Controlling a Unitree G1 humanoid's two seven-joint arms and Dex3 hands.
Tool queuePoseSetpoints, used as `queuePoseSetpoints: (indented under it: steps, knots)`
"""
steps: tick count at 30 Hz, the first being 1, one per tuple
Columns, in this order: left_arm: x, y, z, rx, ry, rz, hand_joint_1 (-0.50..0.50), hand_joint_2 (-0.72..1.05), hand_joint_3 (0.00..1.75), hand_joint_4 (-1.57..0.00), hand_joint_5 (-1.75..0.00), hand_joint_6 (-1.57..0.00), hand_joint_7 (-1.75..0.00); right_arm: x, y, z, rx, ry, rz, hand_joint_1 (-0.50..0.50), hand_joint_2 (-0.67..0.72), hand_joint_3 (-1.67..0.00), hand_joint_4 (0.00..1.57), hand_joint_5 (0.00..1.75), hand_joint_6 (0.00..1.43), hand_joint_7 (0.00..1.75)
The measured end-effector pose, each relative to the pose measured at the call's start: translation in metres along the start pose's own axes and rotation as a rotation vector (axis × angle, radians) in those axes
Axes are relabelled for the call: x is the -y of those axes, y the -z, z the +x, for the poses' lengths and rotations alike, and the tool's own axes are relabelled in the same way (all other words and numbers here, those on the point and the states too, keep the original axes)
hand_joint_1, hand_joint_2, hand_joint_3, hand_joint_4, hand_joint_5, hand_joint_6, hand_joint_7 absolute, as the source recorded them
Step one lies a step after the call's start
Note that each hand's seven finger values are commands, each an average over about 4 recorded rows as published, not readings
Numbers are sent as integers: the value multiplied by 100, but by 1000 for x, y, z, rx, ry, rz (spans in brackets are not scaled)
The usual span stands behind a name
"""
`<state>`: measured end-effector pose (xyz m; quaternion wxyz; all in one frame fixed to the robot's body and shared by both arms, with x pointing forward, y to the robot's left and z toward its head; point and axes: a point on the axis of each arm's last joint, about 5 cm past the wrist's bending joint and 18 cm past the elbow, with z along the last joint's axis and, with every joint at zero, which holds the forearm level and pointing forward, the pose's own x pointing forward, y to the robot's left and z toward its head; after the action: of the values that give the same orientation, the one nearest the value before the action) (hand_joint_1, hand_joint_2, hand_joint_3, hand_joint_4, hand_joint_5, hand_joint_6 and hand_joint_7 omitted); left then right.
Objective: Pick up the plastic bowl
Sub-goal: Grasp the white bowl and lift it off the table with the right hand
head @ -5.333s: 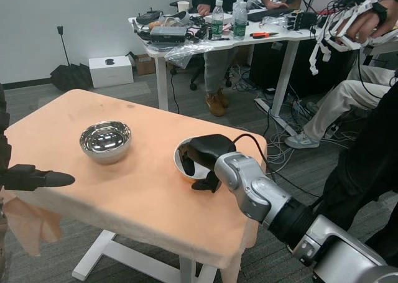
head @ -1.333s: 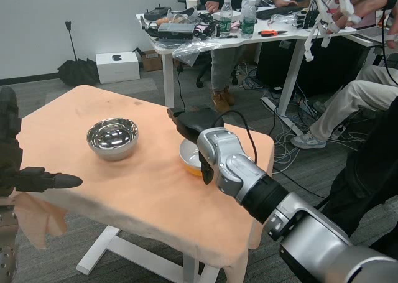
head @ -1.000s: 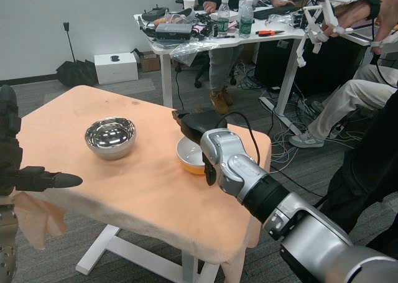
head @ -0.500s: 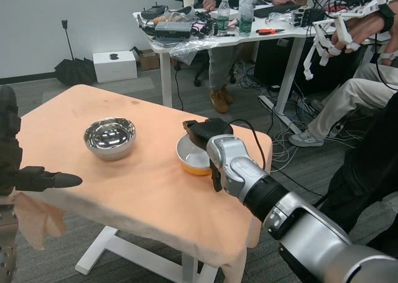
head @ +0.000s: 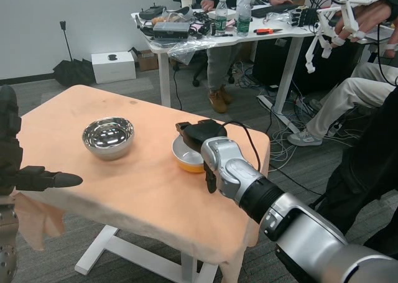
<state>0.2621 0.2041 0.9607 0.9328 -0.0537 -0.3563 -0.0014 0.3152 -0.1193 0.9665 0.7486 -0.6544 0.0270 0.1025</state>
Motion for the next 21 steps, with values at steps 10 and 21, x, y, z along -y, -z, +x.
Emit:
queuePoseSetpoints:
  steps: [10,21]
  knots:
    - [0,0,0,0,-5,-9,-50,-10,0,0,0,0,0,11,-12,-2,49,20,-34,-42,-2,-16,0,0,0,0]
    - [0,1,0,-3,-5,-9,-50,-10,0,0,0,0,0,38,-19,5,16,-21,-91,-38,-16,-16,0,0,0,7]
